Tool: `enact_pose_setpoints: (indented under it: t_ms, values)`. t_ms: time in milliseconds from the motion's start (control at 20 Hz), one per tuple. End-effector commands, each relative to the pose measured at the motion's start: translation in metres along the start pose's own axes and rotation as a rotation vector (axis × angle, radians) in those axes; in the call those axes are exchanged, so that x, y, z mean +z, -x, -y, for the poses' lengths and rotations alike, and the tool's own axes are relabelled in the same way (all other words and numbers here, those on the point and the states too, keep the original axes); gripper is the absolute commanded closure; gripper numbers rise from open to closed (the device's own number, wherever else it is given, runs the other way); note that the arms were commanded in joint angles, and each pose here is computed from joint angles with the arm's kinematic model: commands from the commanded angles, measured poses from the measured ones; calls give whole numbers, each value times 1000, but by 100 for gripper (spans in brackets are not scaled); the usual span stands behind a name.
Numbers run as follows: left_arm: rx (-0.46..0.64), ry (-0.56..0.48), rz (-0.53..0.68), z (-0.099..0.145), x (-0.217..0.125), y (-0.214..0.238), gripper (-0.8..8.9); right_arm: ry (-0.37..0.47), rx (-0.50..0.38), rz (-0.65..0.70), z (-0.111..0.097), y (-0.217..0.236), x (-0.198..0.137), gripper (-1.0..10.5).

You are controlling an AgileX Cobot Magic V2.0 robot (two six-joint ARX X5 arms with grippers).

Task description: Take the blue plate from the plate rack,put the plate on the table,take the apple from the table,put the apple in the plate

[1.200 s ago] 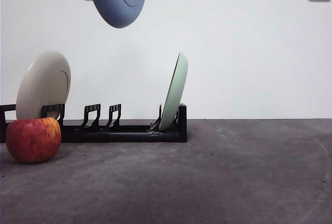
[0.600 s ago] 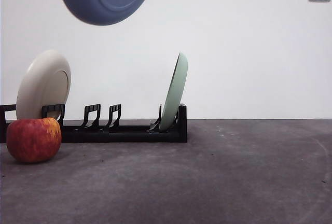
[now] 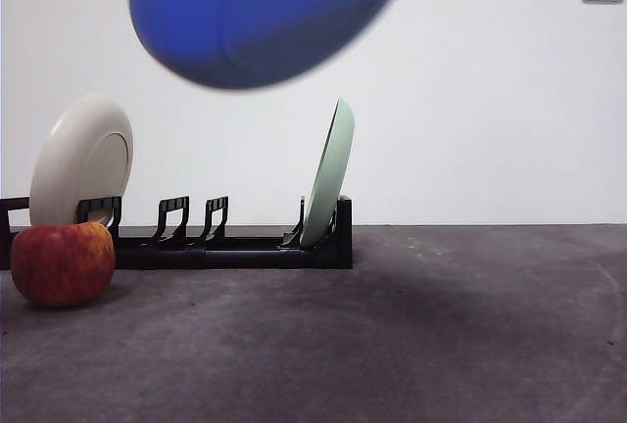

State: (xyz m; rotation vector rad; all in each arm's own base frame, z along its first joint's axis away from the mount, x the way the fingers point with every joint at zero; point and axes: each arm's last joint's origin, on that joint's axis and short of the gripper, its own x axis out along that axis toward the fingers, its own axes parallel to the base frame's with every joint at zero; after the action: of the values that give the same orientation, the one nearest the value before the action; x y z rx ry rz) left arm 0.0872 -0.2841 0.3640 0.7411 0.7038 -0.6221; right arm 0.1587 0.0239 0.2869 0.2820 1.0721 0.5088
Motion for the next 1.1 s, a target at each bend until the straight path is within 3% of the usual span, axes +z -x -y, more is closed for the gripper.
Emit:
enact_pose_setpoints:
  t_ms: [50,400,650,1100]
  values:
    - [23,2,-44,16,-14,-22,821,13,8,3,-1,2,0,947]
    - [39,-152,-129,41,-56,-81,821,16,10,8,-3,5,-4,947]
    - [17,-231,-162,38,-66,-110,822,27,11,28,-6,11,-8,947]
    - [-103,-235,-285,33,-70,-158,822,30,11,33,-8,14,-12,947]
